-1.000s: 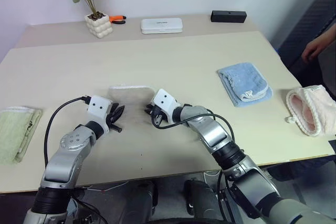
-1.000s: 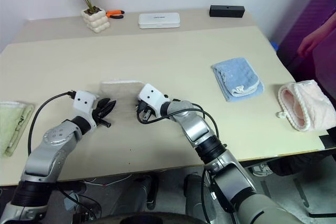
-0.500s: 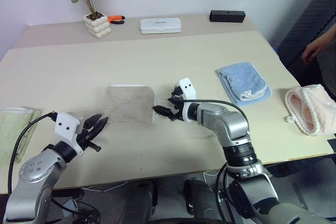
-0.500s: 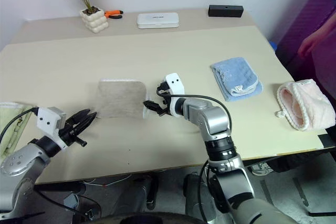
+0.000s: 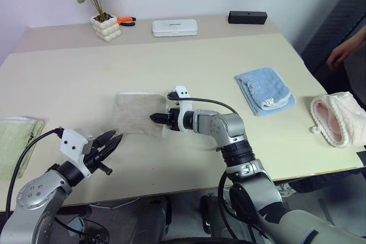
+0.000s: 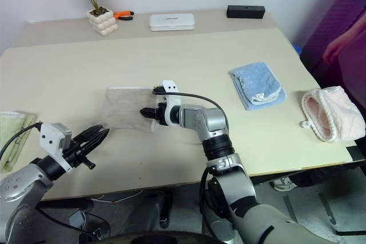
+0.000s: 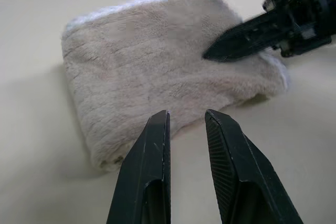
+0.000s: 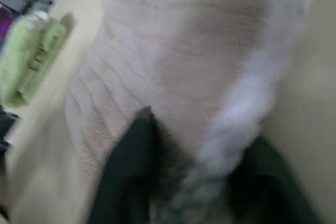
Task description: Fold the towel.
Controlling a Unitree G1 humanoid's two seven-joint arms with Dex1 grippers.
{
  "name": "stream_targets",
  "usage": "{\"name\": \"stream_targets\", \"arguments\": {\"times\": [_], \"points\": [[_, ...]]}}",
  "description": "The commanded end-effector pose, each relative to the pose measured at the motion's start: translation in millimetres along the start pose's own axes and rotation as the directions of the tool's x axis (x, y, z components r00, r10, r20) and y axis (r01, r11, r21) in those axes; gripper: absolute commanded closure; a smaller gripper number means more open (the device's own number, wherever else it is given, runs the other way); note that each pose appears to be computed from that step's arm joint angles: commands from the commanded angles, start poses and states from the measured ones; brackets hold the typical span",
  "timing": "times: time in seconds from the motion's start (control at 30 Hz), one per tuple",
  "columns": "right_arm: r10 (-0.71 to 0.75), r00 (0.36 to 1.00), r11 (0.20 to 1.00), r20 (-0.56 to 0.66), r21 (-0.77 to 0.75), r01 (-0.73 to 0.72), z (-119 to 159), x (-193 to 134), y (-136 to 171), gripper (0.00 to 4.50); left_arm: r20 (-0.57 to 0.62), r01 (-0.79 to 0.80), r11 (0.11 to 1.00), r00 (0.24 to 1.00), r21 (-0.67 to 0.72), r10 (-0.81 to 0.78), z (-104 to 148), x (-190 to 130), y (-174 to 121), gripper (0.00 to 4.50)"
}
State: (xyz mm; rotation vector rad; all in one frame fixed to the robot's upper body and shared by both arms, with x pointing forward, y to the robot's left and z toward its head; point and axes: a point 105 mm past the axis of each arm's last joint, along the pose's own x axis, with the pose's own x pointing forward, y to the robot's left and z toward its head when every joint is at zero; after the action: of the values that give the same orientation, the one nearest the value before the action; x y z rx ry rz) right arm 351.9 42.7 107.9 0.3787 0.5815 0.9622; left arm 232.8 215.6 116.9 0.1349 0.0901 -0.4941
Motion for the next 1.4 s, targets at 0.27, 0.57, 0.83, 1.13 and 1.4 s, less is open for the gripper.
{"name": "stream_targets", "arguments": {"times": [0.27, 0.57, 0.83, 1.13, 1.4], "points": [[-0.045, 0.905, 0.997, 0.422, -0.031, 0.064, 91, -63, -4, 4.41, 0.105, 0.021, 1.000, 0.994, 0.010, -0.022, 24, 21, -10, 3.46], [-0.434, 0.570, 0.891, 0.698, 0.238, 0.388, 146, -214, -78, 4.41, 0.174, 0.193, 0.981, 0.967, -0.013, -0.187, 39, 69, -39, 3.46], [-0.697, 0.454, 0.717, 0.555, 0.556, 0.421, 82, -265, -113, 4.41, 0.182, 0.264, 0.965, 0.949, -0.015, -0.257, 43, 84, -45, 3.46], [-0.791, 0.378, 0.611, 0.480, 0.604, 0.512, 52, -282, -123, 2.87, 0.170, 0.272, 0.962, 0.948, -0.006, -0.267, 40, 88, -46, 3.46], [-0.730, 0.138, 0.422, 0.669, 0.283, 0.861, 89, -323, -101, 0.35, 0.176, 0.271, 0.962, 0.948, -0.002, -0.267, 39, 95, -46, 3.46]]}}
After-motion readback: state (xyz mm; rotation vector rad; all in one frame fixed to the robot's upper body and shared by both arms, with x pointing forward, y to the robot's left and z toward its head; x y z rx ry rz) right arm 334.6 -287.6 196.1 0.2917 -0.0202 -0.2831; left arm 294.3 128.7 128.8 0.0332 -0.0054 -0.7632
